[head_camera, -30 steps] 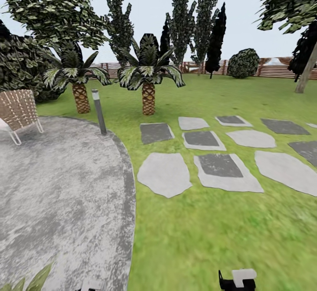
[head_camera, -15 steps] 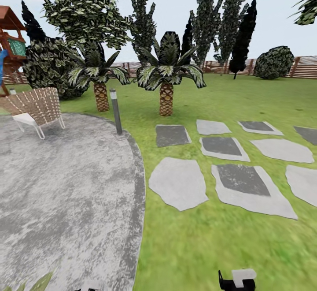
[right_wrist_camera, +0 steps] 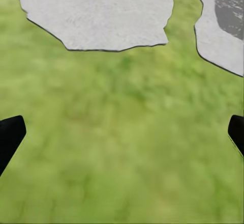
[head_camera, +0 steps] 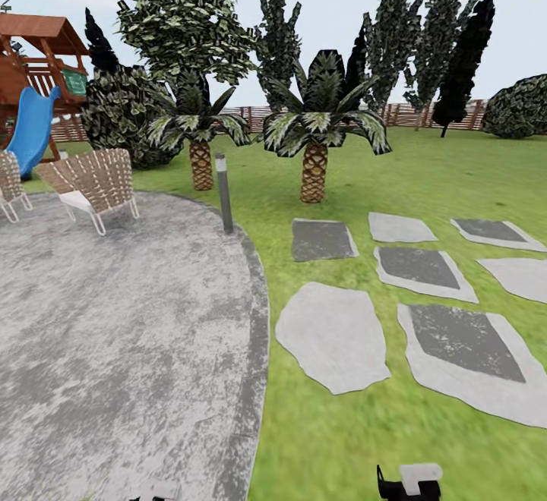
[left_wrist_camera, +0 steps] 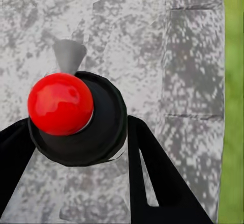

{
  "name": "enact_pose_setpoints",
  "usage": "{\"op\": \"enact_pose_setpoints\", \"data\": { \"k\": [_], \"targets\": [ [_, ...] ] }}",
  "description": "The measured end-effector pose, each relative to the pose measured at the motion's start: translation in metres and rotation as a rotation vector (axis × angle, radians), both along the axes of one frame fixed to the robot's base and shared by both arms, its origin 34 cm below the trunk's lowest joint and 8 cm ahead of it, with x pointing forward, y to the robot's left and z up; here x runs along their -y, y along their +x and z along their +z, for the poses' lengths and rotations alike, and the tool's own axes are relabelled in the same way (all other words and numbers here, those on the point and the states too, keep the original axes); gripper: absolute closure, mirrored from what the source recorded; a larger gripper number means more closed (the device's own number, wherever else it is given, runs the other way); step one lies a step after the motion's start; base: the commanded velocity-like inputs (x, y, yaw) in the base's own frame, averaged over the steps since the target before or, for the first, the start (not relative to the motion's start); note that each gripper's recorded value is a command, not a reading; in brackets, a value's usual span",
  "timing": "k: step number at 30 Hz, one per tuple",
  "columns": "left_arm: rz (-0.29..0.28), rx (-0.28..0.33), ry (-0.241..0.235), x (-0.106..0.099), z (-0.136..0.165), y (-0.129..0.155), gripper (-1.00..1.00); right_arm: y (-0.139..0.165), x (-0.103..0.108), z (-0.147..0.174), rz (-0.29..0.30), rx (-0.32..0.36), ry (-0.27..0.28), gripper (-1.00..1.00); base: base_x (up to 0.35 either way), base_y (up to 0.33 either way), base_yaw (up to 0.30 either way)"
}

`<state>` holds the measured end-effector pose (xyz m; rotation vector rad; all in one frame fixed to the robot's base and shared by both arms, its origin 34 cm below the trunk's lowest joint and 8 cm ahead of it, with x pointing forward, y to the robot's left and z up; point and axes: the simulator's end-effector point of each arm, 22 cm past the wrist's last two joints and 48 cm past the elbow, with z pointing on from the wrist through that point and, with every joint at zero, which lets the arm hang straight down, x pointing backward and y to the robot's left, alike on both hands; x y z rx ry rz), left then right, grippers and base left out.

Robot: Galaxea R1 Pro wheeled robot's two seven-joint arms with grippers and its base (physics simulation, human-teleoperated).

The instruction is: Pick up the pesticide atomizer in the garden and spray insectifuge to fully cover both potted plants in the garden.

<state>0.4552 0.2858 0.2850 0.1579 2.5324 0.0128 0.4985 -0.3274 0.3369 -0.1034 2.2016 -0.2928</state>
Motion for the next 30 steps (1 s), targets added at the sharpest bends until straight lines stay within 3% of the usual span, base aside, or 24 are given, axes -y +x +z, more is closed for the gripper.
{"op": "enact_pose_setpoints", "data": {
  "k": [9,19,30],
  "targets": [
    [0.000,0.000,0.000,-0.0001,0.0000,0.0000,1.00,0.0000,-0.0002,0.0000,0.000,0.000,0.000,-1.00,0.303,-0.161,0.042],
    [0.002,0.000,0.000,-0.0003,0.0001,0.0000,1.00,0.0000,-0.0003,0.0000,0.000,0.000,0.000,-1.00,0.314,-0.126,0.266],
    [0.003,0.000,-0.001,-0.0004,0.0001,0.0000,1.00,0.0000,-0.0003,-0.0001,0.000,0.000,0.000,-1.00,0.338,-0.002,0.277]
  ]
}}
